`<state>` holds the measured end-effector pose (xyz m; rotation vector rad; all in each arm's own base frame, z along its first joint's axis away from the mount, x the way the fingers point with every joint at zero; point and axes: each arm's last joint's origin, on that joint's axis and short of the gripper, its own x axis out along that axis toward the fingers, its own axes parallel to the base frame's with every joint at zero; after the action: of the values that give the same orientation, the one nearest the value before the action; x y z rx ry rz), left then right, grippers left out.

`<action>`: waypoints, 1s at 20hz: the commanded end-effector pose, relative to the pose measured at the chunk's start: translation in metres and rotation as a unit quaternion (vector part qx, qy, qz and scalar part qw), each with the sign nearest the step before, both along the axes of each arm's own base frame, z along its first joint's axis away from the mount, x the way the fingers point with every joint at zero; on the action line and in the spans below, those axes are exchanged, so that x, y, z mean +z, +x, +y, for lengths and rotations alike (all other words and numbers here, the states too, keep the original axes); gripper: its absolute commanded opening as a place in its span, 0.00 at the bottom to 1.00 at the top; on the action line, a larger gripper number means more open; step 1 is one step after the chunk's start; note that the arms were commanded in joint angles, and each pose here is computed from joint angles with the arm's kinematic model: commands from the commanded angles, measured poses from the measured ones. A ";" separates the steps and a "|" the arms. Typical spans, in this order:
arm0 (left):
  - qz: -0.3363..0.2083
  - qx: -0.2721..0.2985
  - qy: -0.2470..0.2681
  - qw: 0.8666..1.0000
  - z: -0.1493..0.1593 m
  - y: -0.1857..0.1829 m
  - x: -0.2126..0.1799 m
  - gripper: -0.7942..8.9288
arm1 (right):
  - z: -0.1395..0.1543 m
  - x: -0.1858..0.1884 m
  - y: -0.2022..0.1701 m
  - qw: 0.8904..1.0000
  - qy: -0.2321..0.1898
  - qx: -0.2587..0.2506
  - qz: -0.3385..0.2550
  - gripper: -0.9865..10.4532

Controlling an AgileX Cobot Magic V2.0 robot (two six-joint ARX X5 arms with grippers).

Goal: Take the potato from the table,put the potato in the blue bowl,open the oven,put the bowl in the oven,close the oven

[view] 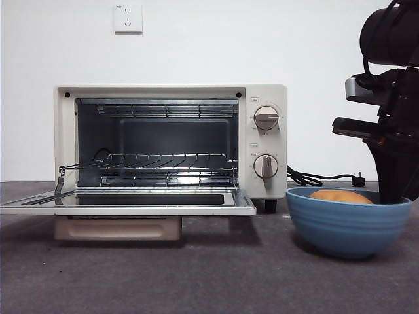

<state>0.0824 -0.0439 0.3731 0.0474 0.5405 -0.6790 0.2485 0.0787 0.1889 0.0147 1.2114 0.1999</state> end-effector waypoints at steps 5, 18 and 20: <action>-0.013 0.026 0.027 0.999 0.002 0.001 -0.002 0.07 | 0.006 0.014 -0.007 0.999 0.045 0.010 -0.009 0.08; -0.013 0.028 0.049 0.998 0.002 0.001 -0.004 0.07 | 0.113 0.079 0.000 0.983 0.114 0.081 -0.115 0.07; -0.013 0.026 0.049 0.998 0.002 0.001 -0.004 0.07 | 0.130 0.078 0.017 0.983 0.109 0.076 -0.124 0.07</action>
<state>0.0833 -0.0411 0.3708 0.1189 0.5473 -0.5885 0.2634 0.2052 0.2678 0.0700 0.9386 0.4597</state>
